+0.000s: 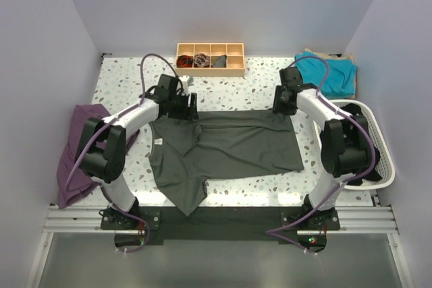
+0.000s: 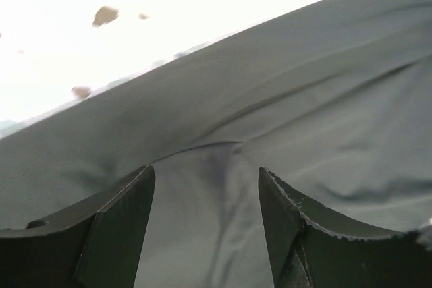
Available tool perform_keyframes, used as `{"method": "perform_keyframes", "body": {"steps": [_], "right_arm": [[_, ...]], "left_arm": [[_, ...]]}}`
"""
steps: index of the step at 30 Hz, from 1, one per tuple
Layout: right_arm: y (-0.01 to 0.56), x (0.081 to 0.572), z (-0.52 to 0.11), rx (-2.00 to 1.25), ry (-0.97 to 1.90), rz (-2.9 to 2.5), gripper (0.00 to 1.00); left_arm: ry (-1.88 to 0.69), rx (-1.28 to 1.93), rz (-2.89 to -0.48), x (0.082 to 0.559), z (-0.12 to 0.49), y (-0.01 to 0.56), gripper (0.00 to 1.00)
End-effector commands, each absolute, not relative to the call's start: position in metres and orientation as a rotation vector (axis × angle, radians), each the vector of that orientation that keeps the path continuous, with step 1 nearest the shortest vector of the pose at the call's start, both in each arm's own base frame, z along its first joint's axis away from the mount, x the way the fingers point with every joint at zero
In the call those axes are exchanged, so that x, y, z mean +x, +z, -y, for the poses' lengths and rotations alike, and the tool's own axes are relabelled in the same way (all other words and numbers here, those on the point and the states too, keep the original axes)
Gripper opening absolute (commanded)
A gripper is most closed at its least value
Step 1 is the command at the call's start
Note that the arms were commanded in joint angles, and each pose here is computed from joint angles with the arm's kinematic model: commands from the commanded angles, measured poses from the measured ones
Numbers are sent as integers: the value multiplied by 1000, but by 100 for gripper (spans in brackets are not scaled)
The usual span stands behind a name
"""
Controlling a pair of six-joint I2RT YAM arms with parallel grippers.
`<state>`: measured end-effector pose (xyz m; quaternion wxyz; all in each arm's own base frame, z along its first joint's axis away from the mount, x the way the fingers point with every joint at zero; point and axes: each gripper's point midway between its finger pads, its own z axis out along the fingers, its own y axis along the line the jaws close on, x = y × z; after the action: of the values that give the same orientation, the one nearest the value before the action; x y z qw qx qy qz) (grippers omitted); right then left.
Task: Fold and stack the t-shirts
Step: Fold the flattened tshirt in 1/3 of the way
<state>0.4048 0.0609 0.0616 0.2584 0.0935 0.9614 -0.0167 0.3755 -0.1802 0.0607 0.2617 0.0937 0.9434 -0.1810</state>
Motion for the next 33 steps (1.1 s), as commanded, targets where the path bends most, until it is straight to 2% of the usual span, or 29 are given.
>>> {"method": "perform_keyframes", "body": {"steps": [1, 11, 19, 27, 33], "right_arm": [[93, 398, -73, 211, 41, -2546, 42], [96, 379, -75, 213, 63, -2562, 43], [92, 374, -77, 216, 66, -2581, 44], [88, 371, -76, 217, 63, -2592, 44], [83, 370, -78, 215, 77, -2607, 44]], "left_arm": [[-705, 319, -2382, 375, 217, 104, 68], [-721, 396, -2474, 350, 242, 75, 67], [-538, 425, -2571, 334, 241, 54, 62], [-286, 336, -2582, 338, 223, 43, 62], [-271, 294, -2516, 344, 225, 56, 62]]}}
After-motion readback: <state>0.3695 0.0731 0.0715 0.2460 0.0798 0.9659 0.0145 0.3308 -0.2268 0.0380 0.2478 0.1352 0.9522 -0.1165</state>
